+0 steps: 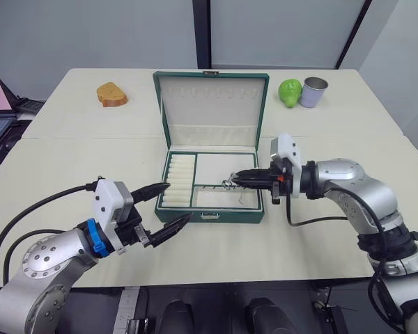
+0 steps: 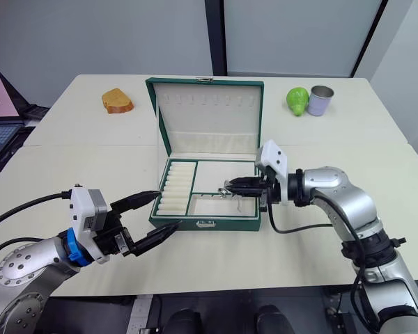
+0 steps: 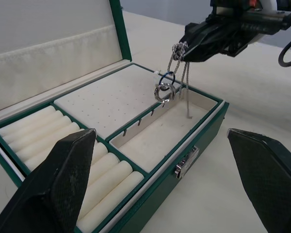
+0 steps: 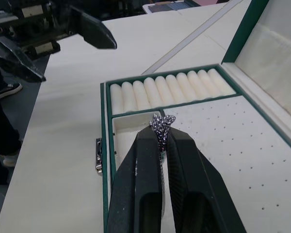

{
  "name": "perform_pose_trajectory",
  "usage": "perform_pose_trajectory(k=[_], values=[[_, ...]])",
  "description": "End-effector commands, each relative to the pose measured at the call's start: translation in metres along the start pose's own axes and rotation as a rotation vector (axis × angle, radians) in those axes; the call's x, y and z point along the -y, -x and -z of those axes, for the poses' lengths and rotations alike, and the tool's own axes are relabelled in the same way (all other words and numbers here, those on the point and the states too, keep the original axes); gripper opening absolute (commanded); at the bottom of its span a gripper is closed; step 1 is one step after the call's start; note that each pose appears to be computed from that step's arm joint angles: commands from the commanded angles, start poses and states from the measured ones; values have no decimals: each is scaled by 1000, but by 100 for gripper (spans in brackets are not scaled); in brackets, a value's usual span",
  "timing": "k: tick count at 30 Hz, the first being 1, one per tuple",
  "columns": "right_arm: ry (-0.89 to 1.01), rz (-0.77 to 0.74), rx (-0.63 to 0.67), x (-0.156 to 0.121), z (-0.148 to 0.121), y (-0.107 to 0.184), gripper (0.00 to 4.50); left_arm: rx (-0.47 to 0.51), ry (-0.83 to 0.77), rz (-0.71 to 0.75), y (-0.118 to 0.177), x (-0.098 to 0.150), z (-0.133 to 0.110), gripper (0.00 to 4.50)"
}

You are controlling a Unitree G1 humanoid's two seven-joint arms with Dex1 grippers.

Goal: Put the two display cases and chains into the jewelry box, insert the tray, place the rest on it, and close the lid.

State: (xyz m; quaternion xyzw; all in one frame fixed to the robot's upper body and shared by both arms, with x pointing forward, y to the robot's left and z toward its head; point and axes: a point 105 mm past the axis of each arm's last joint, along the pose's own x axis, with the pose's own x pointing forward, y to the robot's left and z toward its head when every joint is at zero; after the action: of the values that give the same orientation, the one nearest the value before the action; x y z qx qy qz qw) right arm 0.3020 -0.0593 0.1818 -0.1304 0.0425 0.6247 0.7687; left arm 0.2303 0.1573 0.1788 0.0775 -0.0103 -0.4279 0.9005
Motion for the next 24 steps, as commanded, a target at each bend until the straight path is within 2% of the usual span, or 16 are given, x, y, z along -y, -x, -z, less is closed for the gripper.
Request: perform_pose_trajectory(k=[1, 7, 9, 16, 20, 23, 24], values=[[36, -4, -11, -2, 3, 1, 1, 16, -36, 6, 1, -1, -7, 450], [33, -3, -44, -3, 15, -1, 1, 20, -40, 16, -3, -3, -8, 450], [23, -11, -42, -5, 14, -1, 68, 21, -41, 18, -3, -3, -8, 450], [4, -4, -7, -5, 3, 5, 214, 20, -24, 37, -6, -3, -7, 450], [-8, -4, 24, -6, -5, 12, 326, 17, -21, 56, -10, -4, -6, 450], [-15, 3, 30, -6, -6, 19, 426, 13, -20, 65, -11, -8, -6, 450], [-20, 19, 35, -4, -7, 23, 445, 9, -18, 68, -11, -9, -6, 450]])
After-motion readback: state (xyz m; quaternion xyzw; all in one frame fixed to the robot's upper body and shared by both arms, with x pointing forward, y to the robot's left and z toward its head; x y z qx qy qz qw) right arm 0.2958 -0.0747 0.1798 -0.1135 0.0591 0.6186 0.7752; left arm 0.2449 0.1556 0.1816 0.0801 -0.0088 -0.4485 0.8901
